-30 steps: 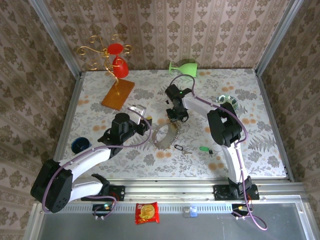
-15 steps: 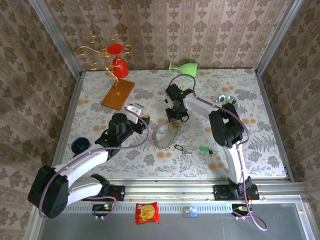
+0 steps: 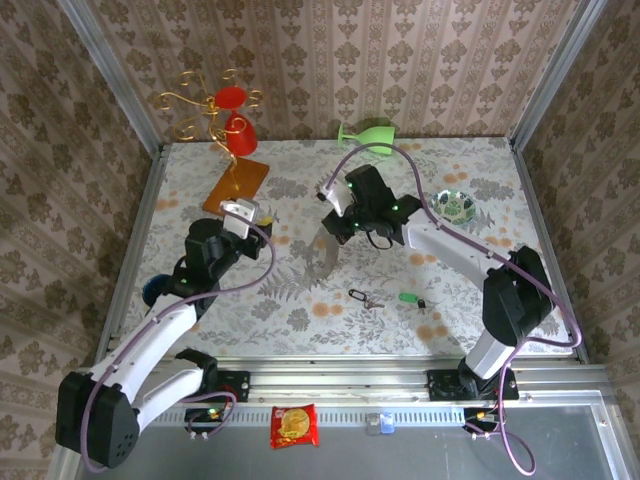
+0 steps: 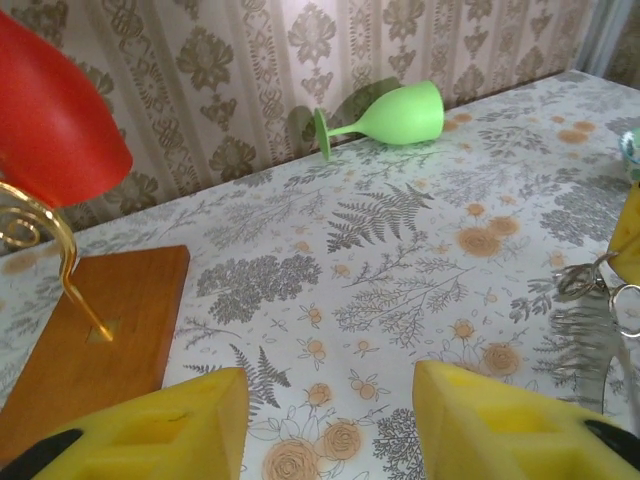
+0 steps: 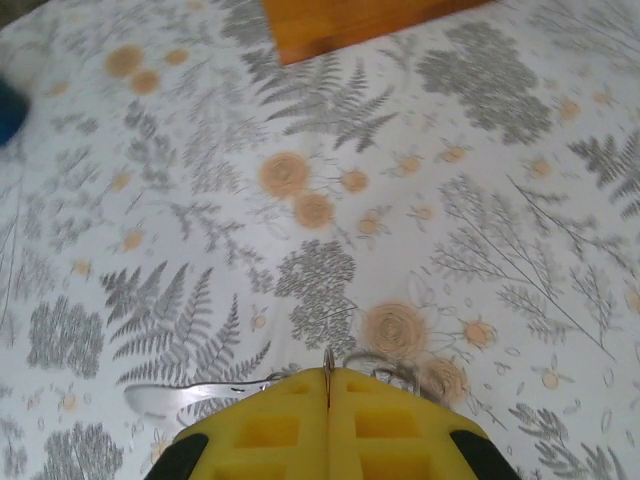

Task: Put the keys on the keyring

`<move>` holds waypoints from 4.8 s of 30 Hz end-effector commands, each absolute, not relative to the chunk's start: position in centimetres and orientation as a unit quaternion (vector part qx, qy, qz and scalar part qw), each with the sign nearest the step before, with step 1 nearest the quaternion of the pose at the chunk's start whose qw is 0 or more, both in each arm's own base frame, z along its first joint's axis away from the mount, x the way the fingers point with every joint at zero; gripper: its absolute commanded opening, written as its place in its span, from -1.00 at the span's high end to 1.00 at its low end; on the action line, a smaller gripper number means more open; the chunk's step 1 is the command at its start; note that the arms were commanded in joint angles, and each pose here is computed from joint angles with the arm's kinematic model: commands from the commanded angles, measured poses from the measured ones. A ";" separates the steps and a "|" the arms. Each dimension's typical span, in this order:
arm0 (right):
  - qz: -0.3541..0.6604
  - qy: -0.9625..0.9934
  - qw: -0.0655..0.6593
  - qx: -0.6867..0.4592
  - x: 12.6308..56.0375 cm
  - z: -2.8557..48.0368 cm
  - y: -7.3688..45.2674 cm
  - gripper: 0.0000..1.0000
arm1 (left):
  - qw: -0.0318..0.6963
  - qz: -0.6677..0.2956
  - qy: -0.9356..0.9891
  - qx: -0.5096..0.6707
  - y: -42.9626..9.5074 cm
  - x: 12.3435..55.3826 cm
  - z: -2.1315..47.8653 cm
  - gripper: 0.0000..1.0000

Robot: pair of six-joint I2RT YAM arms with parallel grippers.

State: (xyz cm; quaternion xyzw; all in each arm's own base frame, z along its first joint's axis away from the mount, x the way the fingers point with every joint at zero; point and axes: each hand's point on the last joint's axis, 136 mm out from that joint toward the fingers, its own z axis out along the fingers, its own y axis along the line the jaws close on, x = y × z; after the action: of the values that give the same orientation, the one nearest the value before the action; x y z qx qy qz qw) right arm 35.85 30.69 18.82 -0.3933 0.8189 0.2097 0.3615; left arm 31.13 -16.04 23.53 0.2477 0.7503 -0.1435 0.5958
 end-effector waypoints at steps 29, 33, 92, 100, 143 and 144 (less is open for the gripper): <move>0.254 0.570 0.413 -0.663 25.5 23.4 34.4 1.00 | 0.535 -0.349 0.527 0.561 -24.4 20.0 22.9 0.35; 0.252 0.565 0.417 -0.666 25.3 23.6 34.7 1.00 | 0.521 -0.348 0.533 0.568 -24.5 19.8 21.9 0.36; 0.246 0.577 0.443 -0.641 25.1 21.4 33.9 0.45 | 0.543 -0.325 0.490 0.599 -25.8 19.0 20.8 1.00; 0.285 0.623 0.455 -0.569 24.6 23.0 32.1 0.35 | 0.567 -0.305 0.514 0.567 -25.5 20.0 21.1 1.00; 0.416 0.607 0.341 -0.584 20.0 21.6 32.9 0.14 | 0.570 -0.340 0.506 0.551 -26.0 19.7 21.3 1.00; 0.414 0.604 0.341 -0.589 19.7 21.7 33.0 0.13 | 0.570 -0.341 0.506 0.551 -26.1 19.7 21.4 1.00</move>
State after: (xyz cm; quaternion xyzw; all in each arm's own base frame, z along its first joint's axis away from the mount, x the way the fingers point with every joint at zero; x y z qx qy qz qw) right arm 21.09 32.88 19.10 -0.5702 0.6365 0.4041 0.3262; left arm 19.71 -25.84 20.60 0.5470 0.5210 -0.3436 0.5579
